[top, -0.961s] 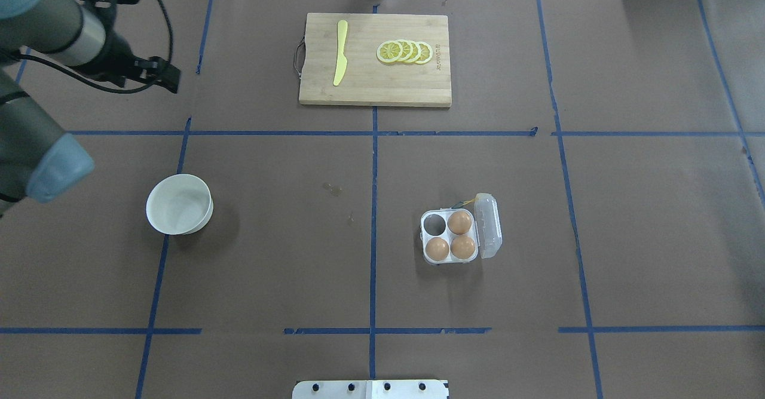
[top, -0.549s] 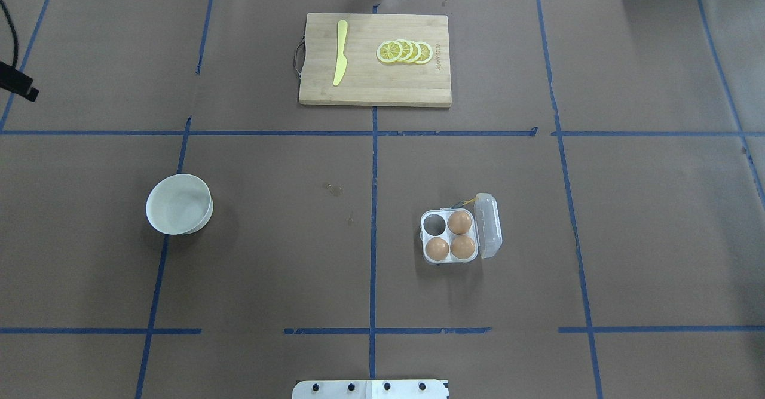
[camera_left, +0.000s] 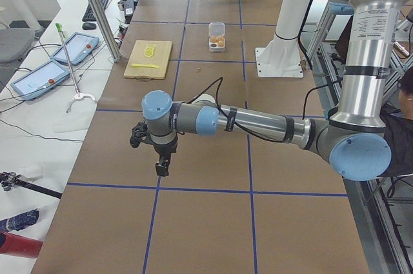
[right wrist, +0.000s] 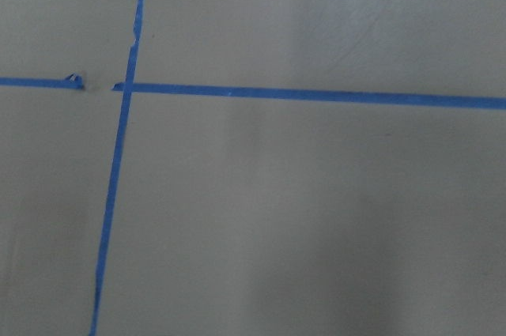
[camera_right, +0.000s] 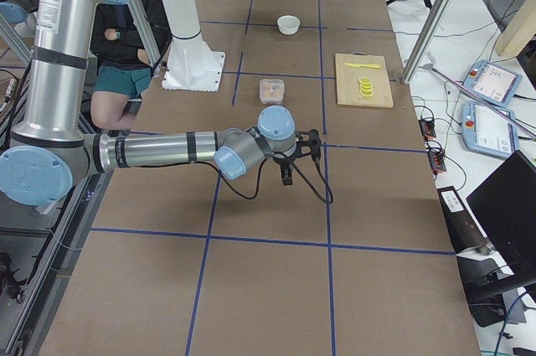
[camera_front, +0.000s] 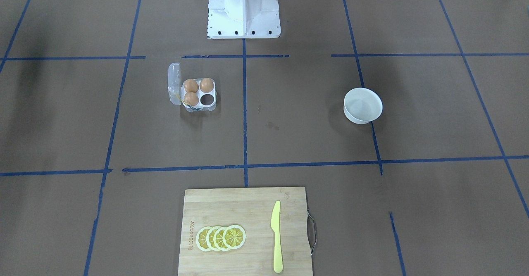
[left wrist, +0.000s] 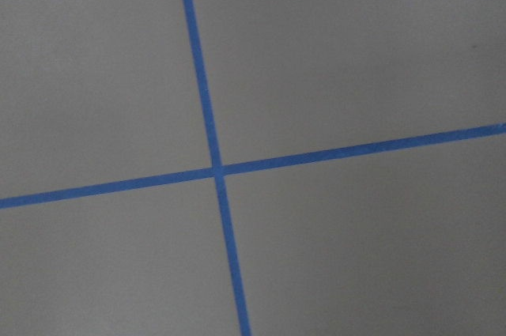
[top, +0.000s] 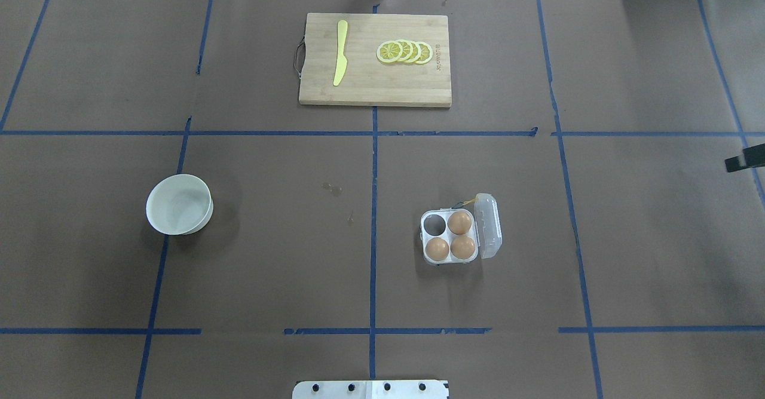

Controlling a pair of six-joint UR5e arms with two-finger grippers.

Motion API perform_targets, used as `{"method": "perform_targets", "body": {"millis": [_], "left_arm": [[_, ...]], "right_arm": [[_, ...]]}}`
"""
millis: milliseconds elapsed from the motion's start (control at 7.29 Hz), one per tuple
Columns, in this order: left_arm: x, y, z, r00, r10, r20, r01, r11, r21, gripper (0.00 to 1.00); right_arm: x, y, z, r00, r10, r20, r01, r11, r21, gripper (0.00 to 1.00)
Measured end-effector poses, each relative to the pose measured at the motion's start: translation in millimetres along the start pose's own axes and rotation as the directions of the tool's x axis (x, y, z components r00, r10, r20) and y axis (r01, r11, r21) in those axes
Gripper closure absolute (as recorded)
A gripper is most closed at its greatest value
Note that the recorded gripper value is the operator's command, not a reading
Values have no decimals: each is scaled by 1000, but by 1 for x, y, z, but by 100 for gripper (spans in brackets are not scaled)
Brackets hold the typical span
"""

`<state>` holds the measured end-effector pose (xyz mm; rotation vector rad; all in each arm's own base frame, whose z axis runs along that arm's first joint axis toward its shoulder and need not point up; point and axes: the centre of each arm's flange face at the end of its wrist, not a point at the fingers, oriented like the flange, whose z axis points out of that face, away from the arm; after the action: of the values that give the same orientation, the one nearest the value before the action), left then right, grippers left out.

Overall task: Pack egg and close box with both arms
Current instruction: 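Reach the right gripper to the carton lid and press it shut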

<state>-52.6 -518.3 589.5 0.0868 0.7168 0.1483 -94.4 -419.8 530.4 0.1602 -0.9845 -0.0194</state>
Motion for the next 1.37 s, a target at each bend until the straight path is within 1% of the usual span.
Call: {"method": "perform_targets", "body": {"millis": [137, 412, 686, 961, 1098, 1235, 1373], "left_arm": [[-7, 4, -12, 1000, 5, 2, -5, 1000, 4, 0], [-8, 4, -22, 1000, 13, 4, -13, 1000, 14, 0], [-8, 2, -22, 1000, 15, 1, -15, 1000, 17, 0], [-10, 2, -20, 1000, 12, -1, -12, 1000, 15, 0], [-11, 3, -19, 1000, 11, -2, -11, 1000, 14, 0], [-11, 4, -18, 1000, 10, -2, -10, 1000, 12, 0], [-12, 5, -17, 1000, 8, -2, -8, 1000, 11, 0]], "right_arm": [[-42, 10, 25, 1000, 17, -19, -17, 1000, -26, 0], [-120, 33, 66, 999, 42, -23, -43, 997, -60, 0], [-213, 50, 108, 997, 75, 10, -74, 996, -51, 0], [-293, 75, 142, 996, 76, 49, -74, 997, -31, 0], [-330, 84, 153, 995, 76, 61, -75, 997, -24, 0], [-369, 84, 156, 994, 84, 68, -83, 996, -20, 0], [-410, 78, 151, 992, 104, 68, -102, 995, -23, 0]]}}
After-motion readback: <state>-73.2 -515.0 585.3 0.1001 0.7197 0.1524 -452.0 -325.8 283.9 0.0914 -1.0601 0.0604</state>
